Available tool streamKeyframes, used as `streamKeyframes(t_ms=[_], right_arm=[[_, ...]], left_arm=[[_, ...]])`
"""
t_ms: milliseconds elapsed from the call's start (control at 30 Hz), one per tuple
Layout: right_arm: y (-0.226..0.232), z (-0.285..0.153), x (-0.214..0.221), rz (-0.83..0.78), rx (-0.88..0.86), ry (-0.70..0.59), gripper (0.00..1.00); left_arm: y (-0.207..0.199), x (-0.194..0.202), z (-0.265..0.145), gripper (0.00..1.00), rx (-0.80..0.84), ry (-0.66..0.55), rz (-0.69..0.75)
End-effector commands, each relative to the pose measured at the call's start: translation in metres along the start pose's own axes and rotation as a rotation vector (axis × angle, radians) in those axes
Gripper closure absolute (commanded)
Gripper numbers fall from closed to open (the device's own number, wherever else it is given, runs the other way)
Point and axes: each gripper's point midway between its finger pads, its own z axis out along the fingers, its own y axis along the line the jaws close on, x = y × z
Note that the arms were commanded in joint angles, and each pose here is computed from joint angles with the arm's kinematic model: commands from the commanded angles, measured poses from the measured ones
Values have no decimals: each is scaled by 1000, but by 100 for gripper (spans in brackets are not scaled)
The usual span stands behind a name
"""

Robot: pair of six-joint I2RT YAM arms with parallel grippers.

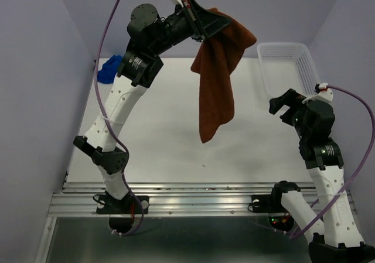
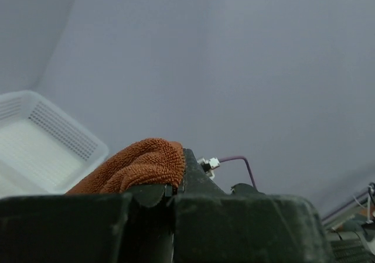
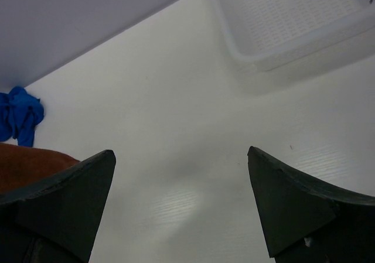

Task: Roll the towels
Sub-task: Move the towel to the center of the board, then flatten the towel

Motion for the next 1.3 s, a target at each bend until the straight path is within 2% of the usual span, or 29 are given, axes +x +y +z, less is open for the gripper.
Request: streamKeyframes(t_ms=[0,33,100,133,167,200,233,267,300,333,367,400,433,467,567,733,900,933,1100,1267], right_arm=[[-3,-10,-21,8,34,-68,0],[-5,-11,-19,5,43,-64,0],[-9,-11,-16,1,56,-59,0],[-11,-11,-12,-3,63,-47,0],[-12,-10,-10,-6,68,-37,0],[-13,-9,-7,-10,71,-28,0],[-15,-8,-3,-14,76,-12,0],[-16,-8,-1,-17,79,0,0],[-17,-5,6,-24,84,26,0],[-17,-4,9,-27,81,44,0],[-14,-3,15,-31,61,72,0],[-12,-1,21,-43,46,100,0],[-11,4,31,-67,29,148,0],[-7,6,40,-82,-4,190,0],[0,17,62,-89,-60,280,0],[7,31,77,-87,-109,336,0],[21,40,97,-124,-163,399,0],[29,41,102,-144,-179,407,0],[38,57,123,-234,-118,433,0],[39,70,128,-253,-101,447,0]], left_arm=[[-42,-1,2,100,168,43,-11],[-23,11,5,100,120,67,-26],[-4,12,-4,100,12,32,-22],[45,49,-7,100,-119,85,-70],[60,43,-24,100,-223,21,-63],[87,55,-35,100,-314,13,-82],[144,83,-71,100,-505,-1,-169],[174,99,-93,100,-581,-3,-214],[199,111,-115,96,-645,-20,-264],[224,124,-141,83,-708,-39,-316],[267,153,-195,68,-843,-52,-397],[282,166,-220,49,-908,-61,-431],[295,179,-243,2,-964,-66,-449],[310,198,-279,1,-1059,-64,-463],[310,210,-310,1,-1151,-12,-428],[303,201,-335,1,-1271,5,-336],[309,237,-359,1,-1344,132,-337],[313,251,-364,1,-1359,189,-329],[319,282,-356,1,-1391,342,-235],[331,288,-330,1,-1423,443,-90]])
